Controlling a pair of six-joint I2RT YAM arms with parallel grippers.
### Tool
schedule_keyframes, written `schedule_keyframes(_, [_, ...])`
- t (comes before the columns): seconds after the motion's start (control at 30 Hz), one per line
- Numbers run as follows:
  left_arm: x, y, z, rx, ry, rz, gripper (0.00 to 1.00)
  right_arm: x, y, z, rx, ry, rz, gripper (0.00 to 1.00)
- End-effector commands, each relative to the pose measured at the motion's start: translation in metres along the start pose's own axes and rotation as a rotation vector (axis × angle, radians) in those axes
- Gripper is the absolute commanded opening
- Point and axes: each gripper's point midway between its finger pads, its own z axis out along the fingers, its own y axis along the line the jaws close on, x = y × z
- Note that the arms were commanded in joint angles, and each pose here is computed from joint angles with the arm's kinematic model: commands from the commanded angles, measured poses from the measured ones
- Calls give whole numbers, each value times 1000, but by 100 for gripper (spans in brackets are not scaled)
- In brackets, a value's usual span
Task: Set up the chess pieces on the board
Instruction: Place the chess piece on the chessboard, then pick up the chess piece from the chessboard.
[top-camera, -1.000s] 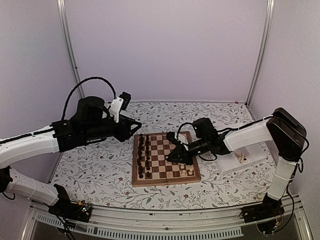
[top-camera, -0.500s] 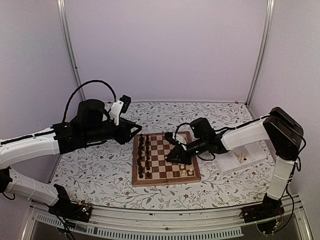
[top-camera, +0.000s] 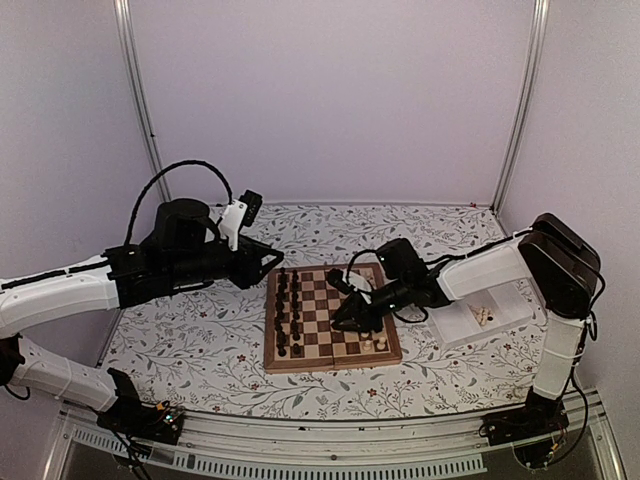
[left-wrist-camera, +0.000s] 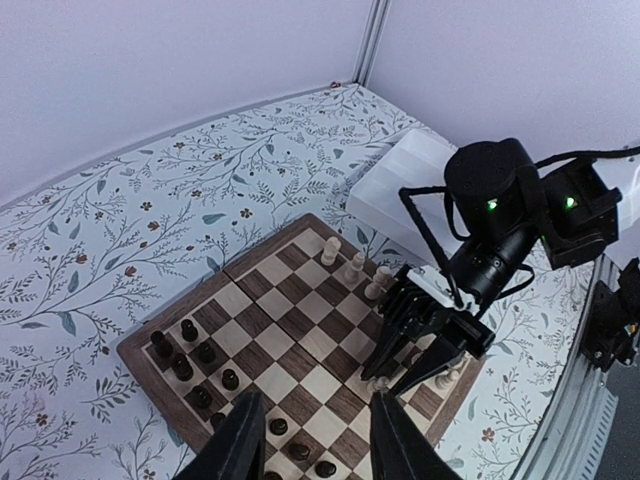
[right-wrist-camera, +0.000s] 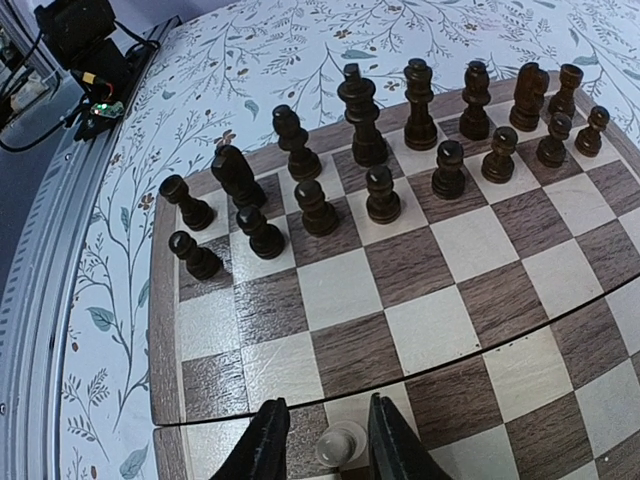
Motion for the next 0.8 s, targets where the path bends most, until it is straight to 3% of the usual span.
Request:
schedule_keyframes(0.0, [3,-4,0,11,5,1,38,-30,7,-14,4,-32,-38,31])
schedule_keyframes(0.17, [21,-10,5,41,66,14,38,-81,18,-66,24,-122,-109,36])
schedule_keyframes(0.3, [43,-18,20,53,169,66,38,-96,2,-120,93,-149,-105,40])
schedule_keyframes(0.57, [97,-61,75,167,434,258,41,-58,-52,-224,328,-197,-29,59])
schedule_keyframes(0.77, [127,-66,110,170,549,318,40,-46,-73,-261,389,-240,36,60])
